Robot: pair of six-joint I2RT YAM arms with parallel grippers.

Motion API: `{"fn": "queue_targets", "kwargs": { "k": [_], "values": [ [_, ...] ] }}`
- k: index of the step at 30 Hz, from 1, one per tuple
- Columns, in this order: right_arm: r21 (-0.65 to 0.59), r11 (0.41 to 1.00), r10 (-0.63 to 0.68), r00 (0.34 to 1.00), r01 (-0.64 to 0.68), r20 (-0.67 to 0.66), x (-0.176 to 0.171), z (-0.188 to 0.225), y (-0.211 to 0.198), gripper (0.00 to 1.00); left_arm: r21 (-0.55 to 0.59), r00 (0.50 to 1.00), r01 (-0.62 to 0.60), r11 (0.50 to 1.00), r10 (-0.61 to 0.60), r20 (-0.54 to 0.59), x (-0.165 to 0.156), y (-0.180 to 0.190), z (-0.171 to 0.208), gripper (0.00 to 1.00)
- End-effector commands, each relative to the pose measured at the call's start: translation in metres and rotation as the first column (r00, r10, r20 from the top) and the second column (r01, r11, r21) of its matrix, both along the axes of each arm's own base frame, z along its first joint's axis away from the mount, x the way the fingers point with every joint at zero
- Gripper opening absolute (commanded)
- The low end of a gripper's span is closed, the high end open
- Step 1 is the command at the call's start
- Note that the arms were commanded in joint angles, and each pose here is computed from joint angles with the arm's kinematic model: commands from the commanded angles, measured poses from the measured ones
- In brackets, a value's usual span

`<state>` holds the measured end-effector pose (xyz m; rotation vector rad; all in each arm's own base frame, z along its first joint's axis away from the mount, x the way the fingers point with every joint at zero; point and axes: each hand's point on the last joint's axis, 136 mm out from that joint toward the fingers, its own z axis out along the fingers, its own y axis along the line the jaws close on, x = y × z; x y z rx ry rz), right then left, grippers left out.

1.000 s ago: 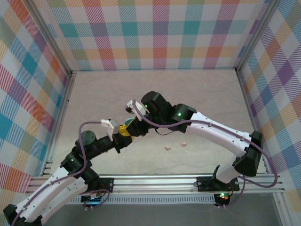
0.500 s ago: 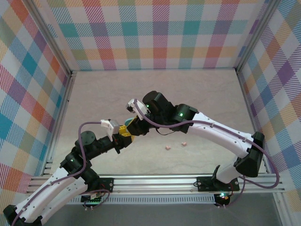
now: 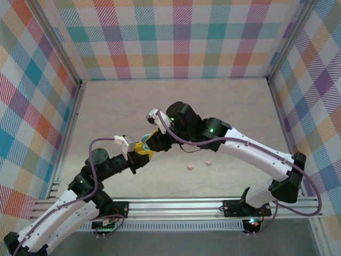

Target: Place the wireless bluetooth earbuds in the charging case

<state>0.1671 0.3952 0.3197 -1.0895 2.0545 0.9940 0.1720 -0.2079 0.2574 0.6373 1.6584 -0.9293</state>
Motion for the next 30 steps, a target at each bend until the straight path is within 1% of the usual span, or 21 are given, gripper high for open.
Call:
{"fn": "queue_targets", "kwargs": {
  "k": [1, 4, 9, 12, 15, 20, 30],
  "values": [
    [0.039, 0.998, -0.051, 0.997, 0.048, 0.061, 0.006, 0.027, -0.016, 0.33, -0.032, 0.998, 0.031, 0.999, -0.03, 0.049, -0.007, -0.002, 0.018, 0.24],
    [0.026, 0.996, -0.092, 0.993, 0.091, 0.074, 0.017, 0.028, -0.026, 0.35, -0.033, 0.998, 0.033, 0.999, -0.032, 0.05, -0.007, -0.002, 0.018, 0.24],
    [0.004, 0.988, -0.154, 0.987, 0.154, 0.043, 0.036, 0.024, -0.037, 0.36, -0.031, 0.998, 0.038, 0.999, -0.036, 0.05, -0.009, -0.002, 0.018, 0.24],
    [0.013, 0.984, -0.177, 0.984, 0.177, -0.012, 0.045, 0.022, -0.042, 0.37, -0.034, 0.998, 0.044, 0.998, -0.043, 0.053, -0.01, -0.002, 0.02, 0.24],
    [0.028, 0.98, -0.192, 0.977, 0.195, -0.098, 0.053, 0.018, -0.046, 0.38, -0.033, 0.997, 0.044, 0.998, -0.042, 0.059, -0.01, -0.002, 0.022, 0.24],
    [0.069, 0.98, -0.166, 0.962, 0.185, -0.217, 0.061, 0.013, -0.043, 0.38, -0.026, 0.997, 0.054, 0.998, -0.053, 0.06, -0.009, -0.004, 0.022, 0.24],
    [0.101, 0.989, -0.075, 0.953, 0.109, -0.293, 0.059, 0.008, -0.021, 0.38, -0.021, 0.997, 0.059, 0.998, -0.058, 0.06, -0.009, -0.006, 0.023, 0.24]
  ]
}}
